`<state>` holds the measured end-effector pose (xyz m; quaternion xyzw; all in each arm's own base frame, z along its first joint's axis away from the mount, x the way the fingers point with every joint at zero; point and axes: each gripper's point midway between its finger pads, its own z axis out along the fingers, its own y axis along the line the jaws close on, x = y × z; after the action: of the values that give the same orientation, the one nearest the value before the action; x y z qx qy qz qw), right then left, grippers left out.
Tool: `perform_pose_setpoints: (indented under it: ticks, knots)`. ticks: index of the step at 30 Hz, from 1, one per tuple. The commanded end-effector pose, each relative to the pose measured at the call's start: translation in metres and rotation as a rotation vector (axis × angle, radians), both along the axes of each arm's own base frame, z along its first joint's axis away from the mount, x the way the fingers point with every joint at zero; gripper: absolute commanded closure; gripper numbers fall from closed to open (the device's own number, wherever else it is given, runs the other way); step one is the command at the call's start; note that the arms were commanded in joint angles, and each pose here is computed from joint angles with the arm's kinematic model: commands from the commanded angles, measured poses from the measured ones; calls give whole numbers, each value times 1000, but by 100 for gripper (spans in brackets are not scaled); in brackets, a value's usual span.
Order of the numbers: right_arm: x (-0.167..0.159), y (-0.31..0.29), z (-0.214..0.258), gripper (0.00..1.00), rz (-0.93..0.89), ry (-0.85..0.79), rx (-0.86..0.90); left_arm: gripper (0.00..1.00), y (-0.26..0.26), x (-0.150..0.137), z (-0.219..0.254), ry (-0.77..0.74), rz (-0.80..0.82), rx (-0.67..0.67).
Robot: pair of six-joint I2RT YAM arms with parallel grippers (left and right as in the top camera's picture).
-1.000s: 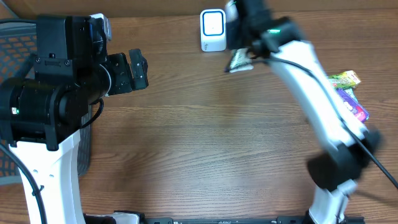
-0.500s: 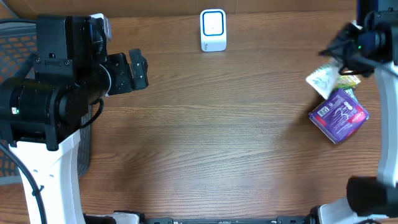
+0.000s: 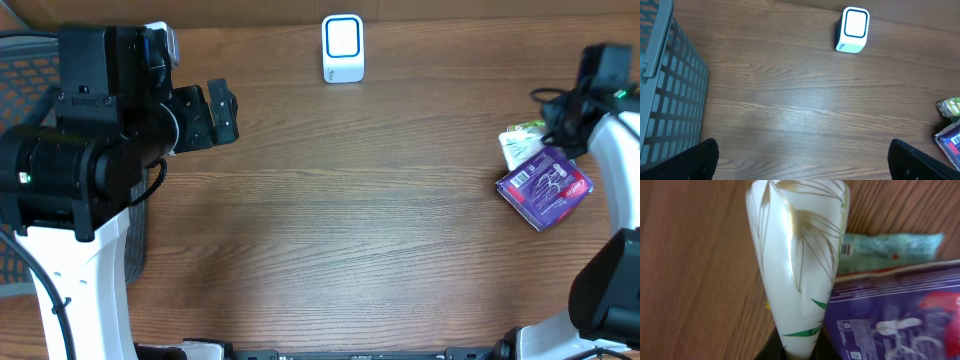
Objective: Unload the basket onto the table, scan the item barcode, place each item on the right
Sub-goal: 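Carry the cream tube right and drop it beside the green carton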
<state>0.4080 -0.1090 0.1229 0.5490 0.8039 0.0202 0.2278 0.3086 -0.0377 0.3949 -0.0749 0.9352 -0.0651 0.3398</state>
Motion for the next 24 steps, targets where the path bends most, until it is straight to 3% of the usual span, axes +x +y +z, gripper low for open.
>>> perform_pose_setpoints:
  ticks: [1, 5, 7, 14, 19, 24]
  knots:
    - [1, 1, -6, 96, -23, -50, 0, 0, 2, 2, 1, -5, -4, 13]
    - [-5, -8, -13, 89, -48, -36, -22, 0, 2, 2, 1, -5, -4, 14]
    - [-7, -11, -14, 76, -51, -31, -22, 0, 2, 2, 1, -5, -4, 14]
    - [-7, -8, -5, 65, -41, -41, 3, 0, 2, 2, 1, -5, -4, 13]
    - [0, -2, 39, 66, 35, -127, -4, 0, 2, 2, 1, -5, -4, 14]
    - [-1, 26, 116, 62, 309, -275, -44, 0, 2, 2, 1, -5, -4, 13]
